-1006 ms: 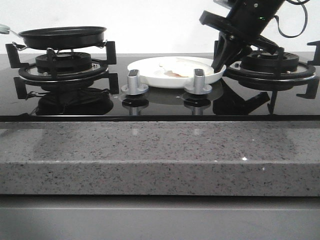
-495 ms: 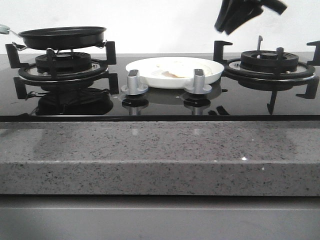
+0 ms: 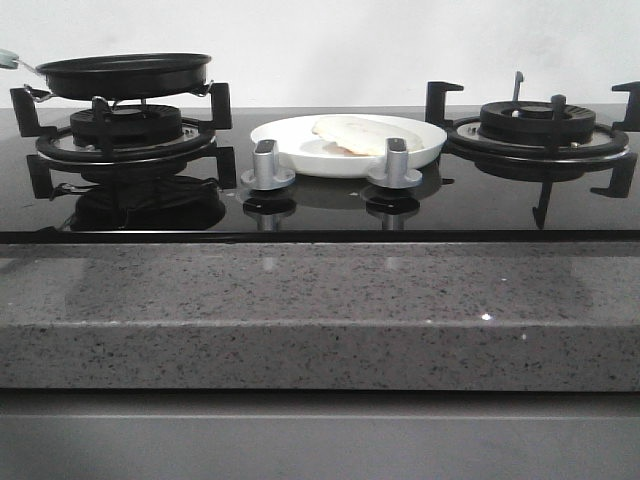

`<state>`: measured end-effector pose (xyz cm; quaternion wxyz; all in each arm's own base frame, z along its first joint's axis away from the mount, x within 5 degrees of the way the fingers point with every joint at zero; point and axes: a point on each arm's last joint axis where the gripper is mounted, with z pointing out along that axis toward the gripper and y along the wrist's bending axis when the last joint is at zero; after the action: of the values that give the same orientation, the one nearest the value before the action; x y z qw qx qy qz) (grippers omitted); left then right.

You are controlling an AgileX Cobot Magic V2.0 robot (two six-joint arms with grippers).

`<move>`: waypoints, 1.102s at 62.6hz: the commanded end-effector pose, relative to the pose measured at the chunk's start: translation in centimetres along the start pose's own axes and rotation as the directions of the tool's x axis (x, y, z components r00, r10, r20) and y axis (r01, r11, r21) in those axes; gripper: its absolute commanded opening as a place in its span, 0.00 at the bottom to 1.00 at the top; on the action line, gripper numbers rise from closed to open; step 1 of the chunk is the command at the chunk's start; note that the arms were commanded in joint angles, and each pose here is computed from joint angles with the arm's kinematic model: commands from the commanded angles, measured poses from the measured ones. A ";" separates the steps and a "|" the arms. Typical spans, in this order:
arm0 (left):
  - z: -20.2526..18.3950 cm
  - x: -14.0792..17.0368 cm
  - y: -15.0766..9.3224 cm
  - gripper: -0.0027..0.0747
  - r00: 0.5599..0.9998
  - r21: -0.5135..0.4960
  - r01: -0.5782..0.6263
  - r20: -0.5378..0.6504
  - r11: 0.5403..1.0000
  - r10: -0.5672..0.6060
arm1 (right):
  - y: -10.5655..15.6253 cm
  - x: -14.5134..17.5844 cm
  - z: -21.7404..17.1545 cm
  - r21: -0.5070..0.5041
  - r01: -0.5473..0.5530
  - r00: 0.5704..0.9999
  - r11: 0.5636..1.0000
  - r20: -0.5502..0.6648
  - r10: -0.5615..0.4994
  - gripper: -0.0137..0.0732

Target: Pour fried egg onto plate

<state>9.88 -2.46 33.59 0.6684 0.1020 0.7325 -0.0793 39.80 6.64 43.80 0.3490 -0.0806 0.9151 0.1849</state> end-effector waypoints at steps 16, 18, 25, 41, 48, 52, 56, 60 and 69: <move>-0.2 -1.5 0.2 0.01 0.995 -0.020 0.026 0.092 0.999 -0.024 | 3.2 8.9 -10.2 0.182 0.126 0.984 0.975 0.104 -0.146 0.03; -0.2 -1.5 0.2 0.01 0.995 -0.020 0.026 0.092 0.999 -0.024 | 2.9 10.1 -9.9 0.184 0.122 0.984 0.975 0.102 -0.143 0.03; -0.2 -1.5 0.2 0.01 0.995 -0.020 0.026 0.092 0.999 -0.024 | 2.4 14.5 -10.0 0.202 0.144 0.968 0.969 0.175 -0.180 0.03; -0.2 -1.5 0.2 0.01 0.995 -0.020 0.026 0.092 0.999 -0.024 | 1.5 23.8 -11.2 0.228 0.136 0.904 0.964 0.369 -0.215 0.03; -0.2 -1.5 0.2 0.01 0.995 -0.020 0.026 0.092 0.999 -0.024 | 1.4 26.7 -11.8 0.227 0.137 0.898 0.964 0.383 -0.217 0.03; -0.1 -1.4 0.2 0.01 0.996 -0.020 0.026 0.090 0.999 -0.024 | 1.3 28.2 -12.1 0.224 0.138 0.897 0.965 0.385 -0.218 0.03; -0.1 -1.3 0.2 0.01 0.996 -0.018 0.026 0.084 0.999 -0.025 | 1.3 29.5 -12.4 0.224 0.140 0.892 0.965 0.394 -0.221 0.03; -0.1 -1.2 0.2 0.01 0.996 -0.017 0.026 0.081 1.000 -0.025 | 1.3 30.4 -12.9 0.225 0.142 0.878 0.964 0.420 -0.227 0.03; -0.1 -1.2 0.2 0.01 0.997 -0.016 0.026 0.079 1.000 -0.025 | 1.4 32.0 -13.9 0.229 0.144 0.836 0.963 0.493 -0.242 0.03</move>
<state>9.91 -2.48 33.34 0.6651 0.1020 0.7354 -0.0802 7.71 2.03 31.10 0.5491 -0.0891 0.8271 0.0800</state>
